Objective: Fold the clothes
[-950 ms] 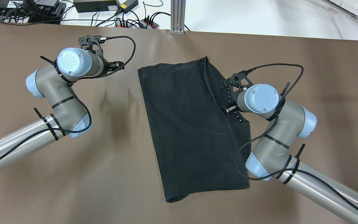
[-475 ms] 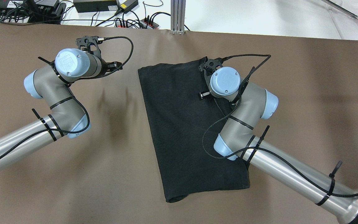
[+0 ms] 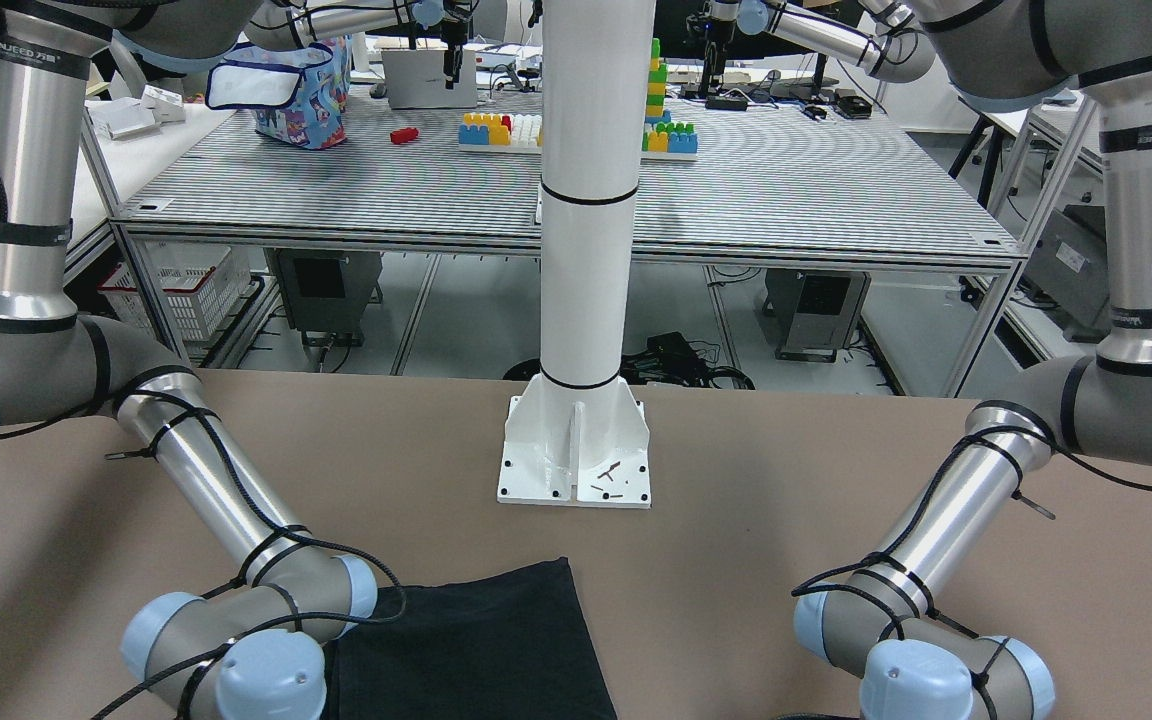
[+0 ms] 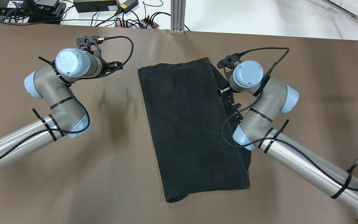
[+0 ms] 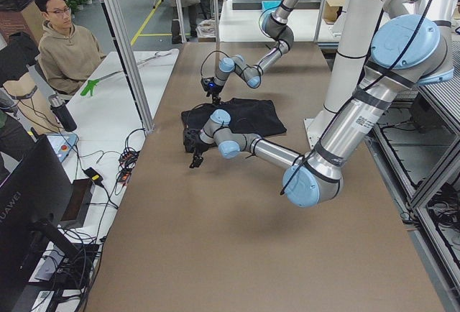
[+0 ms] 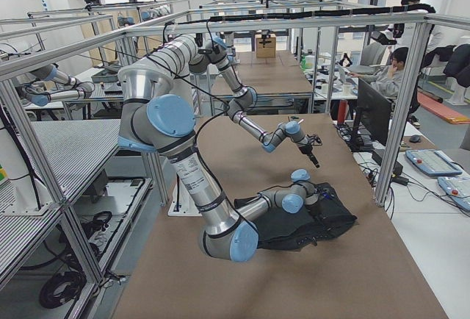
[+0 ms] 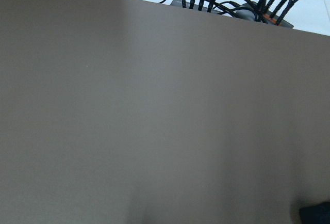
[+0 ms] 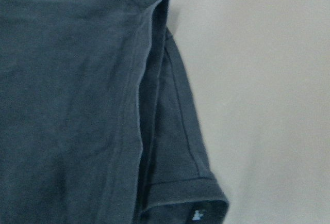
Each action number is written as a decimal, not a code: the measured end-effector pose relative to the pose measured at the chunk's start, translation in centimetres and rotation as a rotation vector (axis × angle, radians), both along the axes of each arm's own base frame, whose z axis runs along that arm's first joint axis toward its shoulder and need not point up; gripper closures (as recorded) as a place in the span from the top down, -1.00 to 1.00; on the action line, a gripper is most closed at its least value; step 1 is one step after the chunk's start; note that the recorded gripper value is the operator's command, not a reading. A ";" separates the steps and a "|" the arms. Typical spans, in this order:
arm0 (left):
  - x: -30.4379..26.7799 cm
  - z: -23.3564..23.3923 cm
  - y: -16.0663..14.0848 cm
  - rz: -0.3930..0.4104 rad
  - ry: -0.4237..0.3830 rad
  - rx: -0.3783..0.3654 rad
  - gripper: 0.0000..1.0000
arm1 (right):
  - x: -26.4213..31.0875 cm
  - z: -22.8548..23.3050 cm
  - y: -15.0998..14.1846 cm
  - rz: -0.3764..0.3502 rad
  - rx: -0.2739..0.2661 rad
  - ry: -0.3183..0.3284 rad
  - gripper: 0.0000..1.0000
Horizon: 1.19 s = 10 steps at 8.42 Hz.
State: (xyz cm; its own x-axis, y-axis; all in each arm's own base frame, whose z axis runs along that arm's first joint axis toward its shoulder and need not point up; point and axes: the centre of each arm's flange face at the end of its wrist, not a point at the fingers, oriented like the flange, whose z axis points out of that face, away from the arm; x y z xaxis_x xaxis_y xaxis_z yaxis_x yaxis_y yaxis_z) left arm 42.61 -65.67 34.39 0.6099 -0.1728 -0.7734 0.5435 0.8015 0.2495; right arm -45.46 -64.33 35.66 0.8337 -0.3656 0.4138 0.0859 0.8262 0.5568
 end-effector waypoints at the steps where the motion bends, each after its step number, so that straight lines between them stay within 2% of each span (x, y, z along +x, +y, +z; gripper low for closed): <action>1: 0.1 -0.1 0.0 -0.001 0.002 -0.001 1.00 | 1.8 1.2 -0.7 -0.018 -0.005 0.000 0.89; 3: 0.2 -0.3 0.1 -0.003 0.008 -0.002 1.00 | 3.1 1.0 -1.0 -0.011 -0.030 -0.045 0.89; 5: 0.1 -0.5 0.1 -0.005 0.013 -0.001 1.00 | 3.8 -1.0 0.7 0.059 -0.085 -0.152 0.89; 6: -0.1 -0.7 0.2 -0.006 0.019 0.002 1.00 | 4.3 -1.5 3.1 0.112 -0.130 -0.221 0.89; 8: -0.3 -1.3 0.4 -0.007 0.029 0.008 1.00 | 4.1 -2.6 11.1 0.185 -0.240 -0.368 0.88; 10: -0.3 -1.5 0.5 -0.007 0.032 0.011 1.00 | 4.5 -2.8 18.0 0.296 -0.407 -0.501 0.89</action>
State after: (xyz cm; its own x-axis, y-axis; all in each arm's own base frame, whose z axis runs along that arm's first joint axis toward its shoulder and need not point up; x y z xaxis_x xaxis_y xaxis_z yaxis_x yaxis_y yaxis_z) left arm 42.31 -65.16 32.88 0.5839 -0.1683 -0.7942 0.5567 0.7951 0.2408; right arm -40.92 -46.30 32.89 0.5478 0.1120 0.8291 -0.3599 0.9261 0.1127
